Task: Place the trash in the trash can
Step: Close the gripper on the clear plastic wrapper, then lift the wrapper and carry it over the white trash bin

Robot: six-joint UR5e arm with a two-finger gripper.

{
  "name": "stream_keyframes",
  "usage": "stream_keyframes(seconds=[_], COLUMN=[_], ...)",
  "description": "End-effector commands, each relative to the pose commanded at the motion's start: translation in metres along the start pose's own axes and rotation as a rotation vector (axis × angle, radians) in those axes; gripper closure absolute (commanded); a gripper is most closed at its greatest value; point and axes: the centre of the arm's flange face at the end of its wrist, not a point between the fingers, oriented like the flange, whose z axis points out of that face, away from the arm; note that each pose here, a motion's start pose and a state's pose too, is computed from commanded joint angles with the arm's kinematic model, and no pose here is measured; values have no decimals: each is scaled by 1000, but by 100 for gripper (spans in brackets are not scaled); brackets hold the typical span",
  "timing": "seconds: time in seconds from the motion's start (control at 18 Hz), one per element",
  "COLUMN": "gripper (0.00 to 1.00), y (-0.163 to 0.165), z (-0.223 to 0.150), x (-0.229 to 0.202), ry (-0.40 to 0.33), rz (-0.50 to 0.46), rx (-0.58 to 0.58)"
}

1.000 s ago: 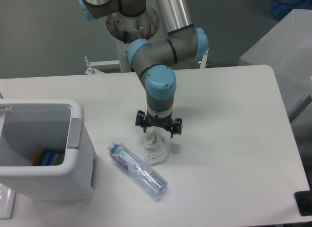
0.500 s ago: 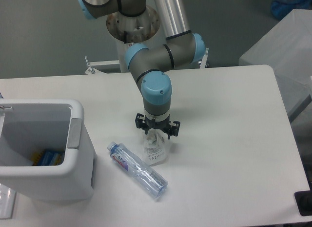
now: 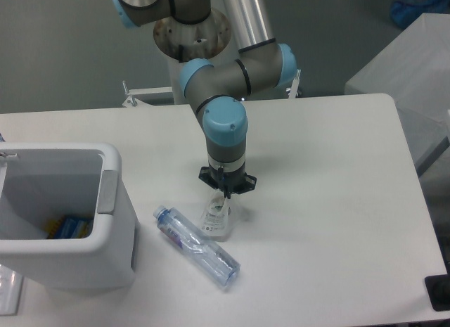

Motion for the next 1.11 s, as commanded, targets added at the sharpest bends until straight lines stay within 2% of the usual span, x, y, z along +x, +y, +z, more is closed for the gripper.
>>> stream_keyframes(seconds=[0.28,0.39,0.5,0.67,0.83,1.11], gripper=[100,100,100,100,100,100], y=[4,7,8,8,9,-8], z=[-24,-56,-92,-144,-199,-281], x=[-2,-1,-10,-27,-42,-53], ry=[-26,-52,-44,34,118,233], rz=[-1,-1,-22,-88,-210,-395], rx=[30,77,171,358,530,712])
